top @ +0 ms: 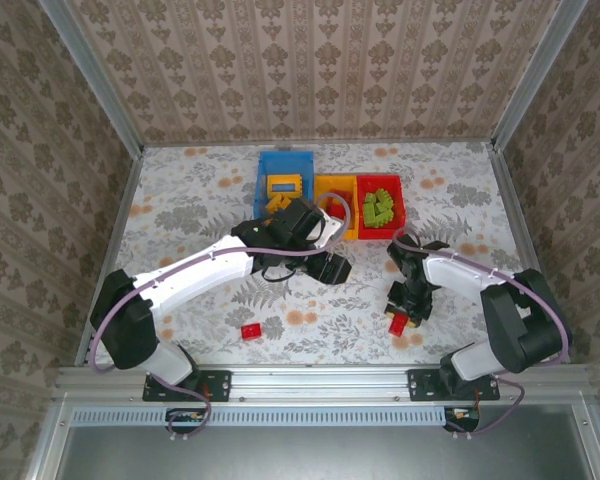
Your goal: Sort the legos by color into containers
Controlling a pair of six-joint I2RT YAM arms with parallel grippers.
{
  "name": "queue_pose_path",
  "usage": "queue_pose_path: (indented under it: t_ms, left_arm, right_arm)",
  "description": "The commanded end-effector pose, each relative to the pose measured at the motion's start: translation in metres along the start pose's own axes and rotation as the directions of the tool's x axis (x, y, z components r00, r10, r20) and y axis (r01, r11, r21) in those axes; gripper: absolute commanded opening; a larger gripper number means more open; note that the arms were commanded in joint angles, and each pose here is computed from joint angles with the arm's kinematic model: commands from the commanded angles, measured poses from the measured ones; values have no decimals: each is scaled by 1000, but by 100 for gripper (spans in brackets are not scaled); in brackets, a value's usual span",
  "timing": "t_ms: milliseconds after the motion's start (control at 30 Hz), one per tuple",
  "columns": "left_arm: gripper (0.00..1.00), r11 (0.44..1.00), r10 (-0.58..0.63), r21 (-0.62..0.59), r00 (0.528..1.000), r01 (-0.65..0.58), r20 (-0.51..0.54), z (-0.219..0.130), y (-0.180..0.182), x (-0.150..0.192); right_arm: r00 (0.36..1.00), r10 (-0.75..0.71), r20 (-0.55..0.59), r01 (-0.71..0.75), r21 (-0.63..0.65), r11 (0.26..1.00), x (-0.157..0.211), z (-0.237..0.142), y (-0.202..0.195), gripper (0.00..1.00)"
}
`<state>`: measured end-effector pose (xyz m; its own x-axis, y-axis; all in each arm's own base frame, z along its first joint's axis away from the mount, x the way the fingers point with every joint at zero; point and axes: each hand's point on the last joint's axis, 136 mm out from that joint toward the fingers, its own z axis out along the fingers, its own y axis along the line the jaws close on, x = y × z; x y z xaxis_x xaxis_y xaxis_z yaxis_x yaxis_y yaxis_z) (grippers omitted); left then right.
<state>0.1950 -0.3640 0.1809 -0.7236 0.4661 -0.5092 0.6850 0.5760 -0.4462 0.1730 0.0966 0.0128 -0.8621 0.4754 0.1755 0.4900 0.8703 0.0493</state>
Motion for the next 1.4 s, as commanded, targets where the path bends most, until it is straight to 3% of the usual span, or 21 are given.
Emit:
queue_pose_path:
  t_ms: [0, 100, 333, 500, 733, 867, 1067, 1367]
  left_arm:
    - [68, 1000, -12, -16, 995, 13, 96, -21, -6, -18]
    - [67, 995, -46, -85, 984, 62, 174, -41, 6, -29]
    - [66, 965, -137, -159, 917, 209, 374, -100, 41, -71]
    - [66, 944, -166, -198, 901, 262, 402, -113, 68, -89]
    - [66, 937, -188, -194, 888, 290, 419, -114, 74, -101]
    - [66, 932, -202, -199, 891, 303, 408, -110, 75, -92]
    - [66, 926, -204, -218, 895, 308, 396, -113, 75, -80]
    - [66, 878, -267, -294, 896, 378, 355, -115, 92, -44]
  right_arm:
    - [1000, -9, 14, 10, -54, 998, -7, -4, 22, 29]
    - [992, -49, 120, 60, -86, 995, -20, -26, 39, 21]
    - [897, -169, 409, 257, -172, 951, -81, -117, 127, 21]
    - [843, -204, 498, 345, -209, 915, -133, -141, 199, 20]
    - [817, -226, 531, 396, -232, 888, -195, -144, 264, 21]
    - [835, -240, 496, 392, -228, 892, -215, -129, 280, 26]
    - [825, -275, 493, 423, -218, 879, -216, -131, 286, 53]
    - [721, -279, 634, 507, -207, 837, -175, -180, 256, 58]
